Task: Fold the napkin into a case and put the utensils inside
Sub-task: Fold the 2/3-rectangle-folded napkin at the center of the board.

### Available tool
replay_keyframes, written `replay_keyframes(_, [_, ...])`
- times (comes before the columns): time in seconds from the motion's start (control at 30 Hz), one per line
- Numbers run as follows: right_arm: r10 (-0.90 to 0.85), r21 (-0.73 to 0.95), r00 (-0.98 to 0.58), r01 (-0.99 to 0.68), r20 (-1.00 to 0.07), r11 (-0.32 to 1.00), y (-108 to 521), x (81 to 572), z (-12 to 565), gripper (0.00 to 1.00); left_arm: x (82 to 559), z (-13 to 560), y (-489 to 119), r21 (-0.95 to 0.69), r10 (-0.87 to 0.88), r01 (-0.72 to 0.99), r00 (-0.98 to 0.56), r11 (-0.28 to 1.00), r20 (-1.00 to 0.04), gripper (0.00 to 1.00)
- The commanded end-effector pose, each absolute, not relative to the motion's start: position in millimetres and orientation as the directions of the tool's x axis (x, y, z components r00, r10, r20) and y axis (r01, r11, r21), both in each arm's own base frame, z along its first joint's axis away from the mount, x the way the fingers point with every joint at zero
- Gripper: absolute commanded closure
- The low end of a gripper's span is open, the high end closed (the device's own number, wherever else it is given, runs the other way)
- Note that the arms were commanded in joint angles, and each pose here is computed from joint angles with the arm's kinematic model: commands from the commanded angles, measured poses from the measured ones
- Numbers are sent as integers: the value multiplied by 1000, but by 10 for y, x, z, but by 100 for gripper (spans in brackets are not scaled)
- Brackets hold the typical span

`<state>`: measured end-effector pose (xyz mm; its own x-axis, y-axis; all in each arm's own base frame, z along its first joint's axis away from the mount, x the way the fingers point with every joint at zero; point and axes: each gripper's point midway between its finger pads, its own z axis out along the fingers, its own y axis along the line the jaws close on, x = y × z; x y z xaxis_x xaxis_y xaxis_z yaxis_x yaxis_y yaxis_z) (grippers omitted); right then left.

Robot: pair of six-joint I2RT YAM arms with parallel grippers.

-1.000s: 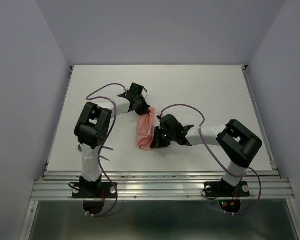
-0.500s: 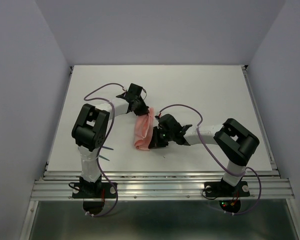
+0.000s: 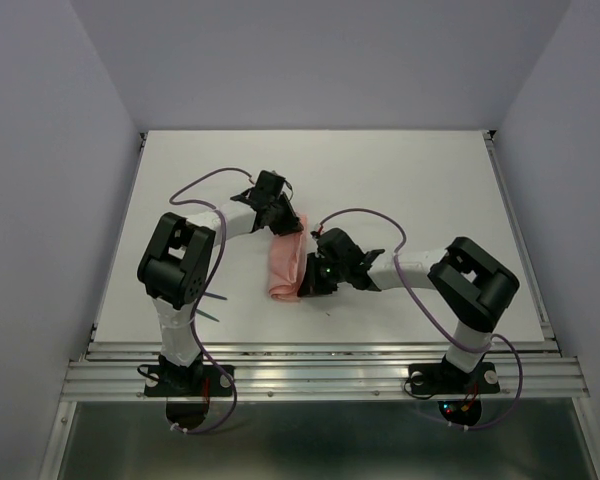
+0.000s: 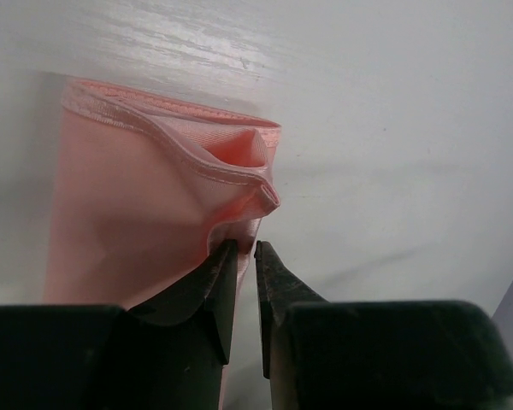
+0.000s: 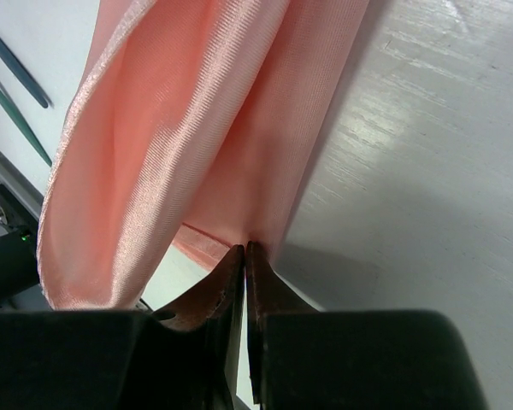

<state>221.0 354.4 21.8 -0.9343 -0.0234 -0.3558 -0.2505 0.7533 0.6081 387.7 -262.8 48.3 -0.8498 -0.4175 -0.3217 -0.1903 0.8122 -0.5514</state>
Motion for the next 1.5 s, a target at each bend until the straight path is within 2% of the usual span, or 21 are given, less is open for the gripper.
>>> replay_keyframes(0.0, [-13, 527, -921, -234, -390, 817, 3345, 2217, 201, 90, 3878, 648, -2736, -603, -396, -123, -852, 788, -344, 75])
replay_keyframes(0.07, [5, 492, -910, -219, -414, 842, 3251, 2260, 259, 89, 3880, 619, -2735, -599, -395, -126, -853, 791, -341, 75])
replay_keyframes(0.2, [75, 428, -827, -208, -558, 879, 3069, 2517, 643, 88, 3859, 544, -2739, -597, -392, -135, -860, 791, -327, 76])
replay_keyframes(0.33, [112, 448, -790, -218, -603, 867, 3107, 2618, 902, 86, 3854, 486, -2774, -610, -393, -135, -865, 781, -312, 77])
replay_keyframes(0.4, [124, 460, -786, -218, -606, 861, 3171, 2668, 977, 73, 3842, 451, -2783, -612, -392, -138, -868, 779, -304, 77])
replay_keyframes(0.43, [124, 459, -792, -211, -598, 863, 3193, 2681, 941, 57, 3837, 427, -2781, -610, -393, -142, -869, 779, -300, 77])
replay_keyframes(0.53, [138, 486, -815, -191, -563, 853, 3268, 2705, 897, 31, 3830, 411, -2788, -611, -389, -140, -873, 779, -296, 78])
replay_keyframes(0.63, [154, 513, -828, -179, -539, 839, 3316, 2718, 898, 22, 3827, 405, -2789, -611, -387, -139, -874, 780, -295, 78])
replay_keyframes(0.83, [181, 545, -838, -156, -514, 824, 3341, 2772, 873, 15, 3831, 390, -2785, -609, -386, -140, -875, 780, -293, 78])
replay_keyframes(1.1, [207, 608, -867, -131, -454, 783, 3371, 2759, 835, 17, 3829, 382, -2792, -609, -384, -140, -876, 781, -292, 78])
replay_keyframes(1.47, [302, 657, -810, -133, -504, 742, 3333, 2883, 1104, 18, 3829, 363, -2797, -606, -379, -138, -879, 783, -290, 79])
